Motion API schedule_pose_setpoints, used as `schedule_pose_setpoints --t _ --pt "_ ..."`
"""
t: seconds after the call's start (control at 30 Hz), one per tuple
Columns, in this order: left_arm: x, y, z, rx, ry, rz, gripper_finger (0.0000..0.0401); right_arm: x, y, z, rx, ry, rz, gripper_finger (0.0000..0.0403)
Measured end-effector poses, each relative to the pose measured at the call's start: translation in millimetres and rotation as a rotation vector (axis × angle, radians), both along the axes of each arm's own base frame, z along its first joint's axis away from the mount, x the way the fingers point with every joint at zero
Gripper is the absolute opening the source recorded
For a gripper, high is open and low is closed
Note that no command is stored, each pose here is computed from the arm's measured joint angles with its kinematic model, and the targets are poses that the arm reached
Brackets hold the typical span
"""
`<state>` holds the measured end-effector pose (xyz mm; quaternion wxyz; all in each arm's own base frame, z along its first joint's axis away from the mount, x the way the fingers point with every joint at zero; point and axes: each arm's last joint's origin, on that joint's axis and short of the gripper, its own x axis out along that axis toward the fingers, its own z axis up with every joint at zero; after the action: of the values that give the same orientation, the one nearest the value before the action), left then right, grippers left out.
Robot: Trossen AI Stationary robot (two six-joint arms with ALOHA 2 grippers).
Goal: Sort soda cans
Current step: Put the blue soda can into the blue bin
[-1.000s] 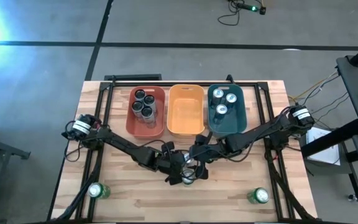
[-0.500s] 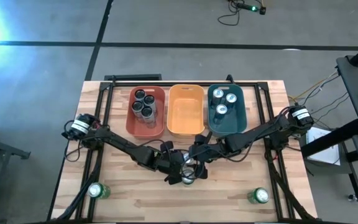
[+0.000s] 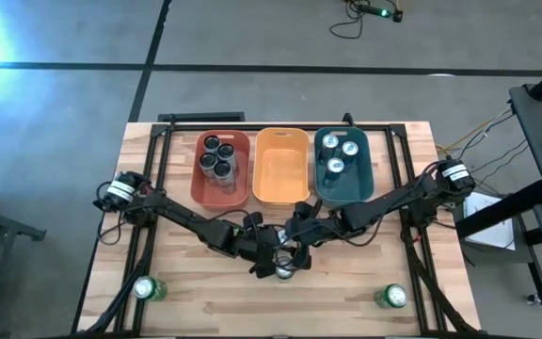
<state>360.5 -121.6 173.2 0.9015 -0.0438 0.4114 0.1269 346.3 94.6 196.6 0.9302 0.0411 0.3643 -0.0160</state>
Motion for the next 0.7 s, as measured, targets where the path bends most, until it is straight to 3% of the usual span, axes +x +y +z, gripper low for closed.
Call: schedule_pose_setpoints --t 0.2,0.43,0.57,0.7 --pt "0.2 0.1 0.2 -0.001 -0.002 0.001 0.0154 -0.2 -1.1 -1.2 0.003 -0.002 -0.012 0.0291" --pt "-3.3 1.4 5.6 0.001 0.007 0.000 0.0154 -1.2 -2.4 -3.2 0.017 -0.007 -0.074 0.0235" --pt "-13.0 4.7 31.6 0.016 0.069 -0.003 0.0154 -4.0 -3.7 6.0 0.034 -0.013 -0.112 0.0229" --pt "-30.2 9.2 76.0 0.048 0.109 -0.024 0.0154 -14.8 -6.8 47.5 0.081 -0.064 -0.134 0.0242"
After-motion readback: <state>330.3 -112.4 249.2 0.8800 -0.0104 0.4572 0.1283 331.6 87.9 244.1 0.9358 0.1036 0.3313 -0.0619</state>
